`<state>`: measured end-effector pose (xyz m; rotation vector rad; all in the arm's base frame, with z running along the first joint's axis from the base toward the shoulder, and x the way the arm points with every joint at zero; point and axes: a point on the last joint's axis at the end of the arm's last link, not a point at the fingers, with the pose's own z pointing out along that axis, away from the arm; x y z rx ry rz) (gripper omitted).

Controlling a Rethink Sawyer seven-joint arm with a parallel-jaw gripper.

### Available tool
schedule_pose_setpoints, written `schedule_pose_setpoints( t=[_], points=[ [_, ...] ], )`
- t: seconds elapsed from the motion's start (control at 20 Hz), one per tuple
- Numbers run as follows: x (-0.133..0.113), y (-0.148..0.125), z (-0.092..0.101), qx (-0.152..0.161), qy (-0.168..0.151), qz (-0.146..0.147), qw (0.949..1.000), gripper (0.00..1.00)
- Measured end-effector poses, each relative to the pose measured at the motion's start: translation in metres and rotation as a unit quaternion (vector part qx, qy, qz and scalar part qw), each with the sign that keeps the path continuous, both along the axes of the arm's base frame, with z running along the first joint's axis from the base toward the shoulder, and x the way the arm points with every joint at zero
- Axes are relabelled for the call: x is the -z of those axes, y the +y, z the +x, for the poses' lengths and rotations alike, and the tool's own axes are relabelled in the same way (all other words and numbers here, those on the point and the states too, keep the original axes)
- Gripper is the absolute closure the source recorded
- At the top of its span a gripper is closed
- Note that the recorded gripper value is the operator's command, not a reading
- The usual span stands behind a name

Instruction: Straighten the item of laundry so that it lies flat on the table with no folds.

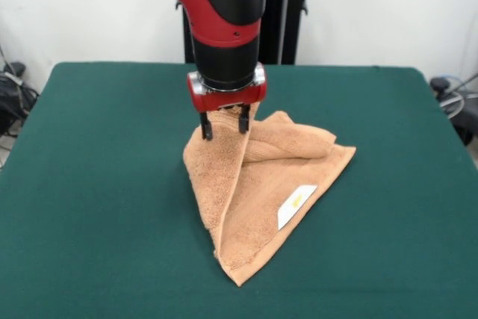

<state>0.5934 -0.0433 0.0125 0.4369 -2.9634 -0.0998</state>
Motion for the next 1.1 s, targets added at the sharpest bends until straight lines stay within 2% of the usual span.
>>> schedule_pose_setpoints(
  t=[0.75,0.8,1.1],
  points=[
    [-0.001,0.011,0.003,0.003,-0.001,0.005,1.0,0.0],
    [-0.001,0.012,0.002,0.005,0.0,0.006,1.0,1.0],
    [0.0,0.012,-0.002,0.01,-0.003,0.007,0.9999,1.0]
  ],
)
